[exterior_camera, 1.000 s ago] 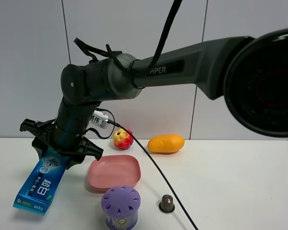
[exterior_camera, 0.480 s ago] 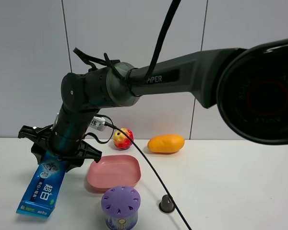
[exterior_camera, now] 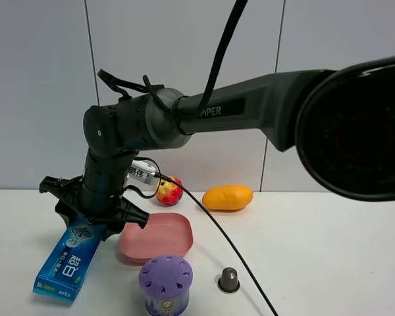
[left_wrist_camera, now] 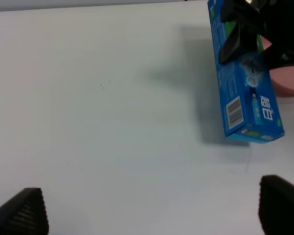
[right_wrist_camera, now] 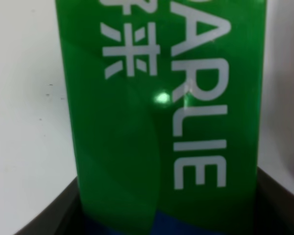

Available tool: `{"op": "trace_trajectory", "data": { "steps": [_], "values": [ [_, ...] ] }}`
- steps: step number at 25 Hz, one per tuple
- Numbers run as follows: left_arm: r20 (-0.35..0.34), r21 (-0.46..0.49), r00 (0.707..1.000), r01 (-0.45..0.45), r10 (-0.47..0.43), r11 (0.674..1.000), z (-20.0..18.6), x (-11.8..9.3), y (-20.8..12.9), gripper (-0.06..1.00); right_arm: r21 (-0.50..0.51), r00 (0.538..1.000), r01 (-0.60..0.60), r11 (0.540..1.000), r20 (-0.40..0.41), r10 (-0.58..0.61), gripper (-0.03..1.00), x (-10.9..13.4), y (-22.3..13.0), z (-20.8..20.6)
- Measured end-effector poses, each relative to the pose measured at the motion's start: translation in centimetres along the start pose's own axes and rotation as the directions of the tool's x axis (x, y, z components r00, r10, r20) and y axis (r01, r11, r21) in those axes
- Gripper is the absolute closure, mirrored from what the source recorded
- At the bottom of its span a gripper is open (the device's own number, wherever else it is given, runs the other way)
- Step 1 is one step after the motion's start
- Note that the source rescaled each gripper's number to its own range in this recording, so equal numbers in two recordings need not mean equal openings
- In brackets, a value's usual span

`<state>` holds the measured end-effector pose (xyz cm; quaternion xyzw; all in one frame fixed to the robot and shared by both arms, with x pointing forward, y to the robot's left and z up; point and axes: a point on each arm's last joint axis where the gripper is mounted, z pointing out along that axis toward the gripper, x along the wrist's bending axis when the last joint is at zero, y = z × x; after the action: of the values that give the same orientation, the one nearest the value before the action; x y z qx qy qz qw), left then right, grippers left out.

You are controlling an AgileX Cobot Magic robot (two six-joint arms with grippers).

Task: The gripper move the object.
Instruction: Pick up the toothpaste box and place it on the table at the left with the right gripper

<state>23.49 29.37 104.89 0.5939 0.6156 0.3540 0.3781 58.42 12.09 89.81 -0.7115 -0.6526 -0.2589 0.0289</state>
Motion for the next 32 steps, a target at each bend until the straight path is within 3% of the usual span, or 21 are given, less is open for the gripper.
{"op": "trace_trajectory", "data": {
  "steps": [15,26,28,32],
  "values": [
    [0.0,0.0,1.0,-0.001,0.001,1.0,0.0,0.0,0.0,-0.06,-0.008,1.0,-0.005,1.0,-0.025,0.005,0.97,-0.03,-0.12,0.84],
    [0.0,0.0,1.0,-0.001,0.001,1.0,0.0,0.0,0.0,-0.06,0.019,1.0,0.015,1.0,0.013,-0.016,0.97,-0.38,-0.36,0.84],
    [0.0,0.0,1.0,0.0,0.0,1.0,0.0,0.0,0.0,-0.06,0.022,0.999,0.044,0.999,0.012,-0.045,0.9,-0.37,-0.38,0.8],
    [0.0,0.0,1.0,0.0,0.0,1.0,0.0,0.0,0.0,-0.06,0.011,0.996,0.084,0.996,-0.01,-0.084,0.5,-0.05,-0.21,0.51]
  ]
}}
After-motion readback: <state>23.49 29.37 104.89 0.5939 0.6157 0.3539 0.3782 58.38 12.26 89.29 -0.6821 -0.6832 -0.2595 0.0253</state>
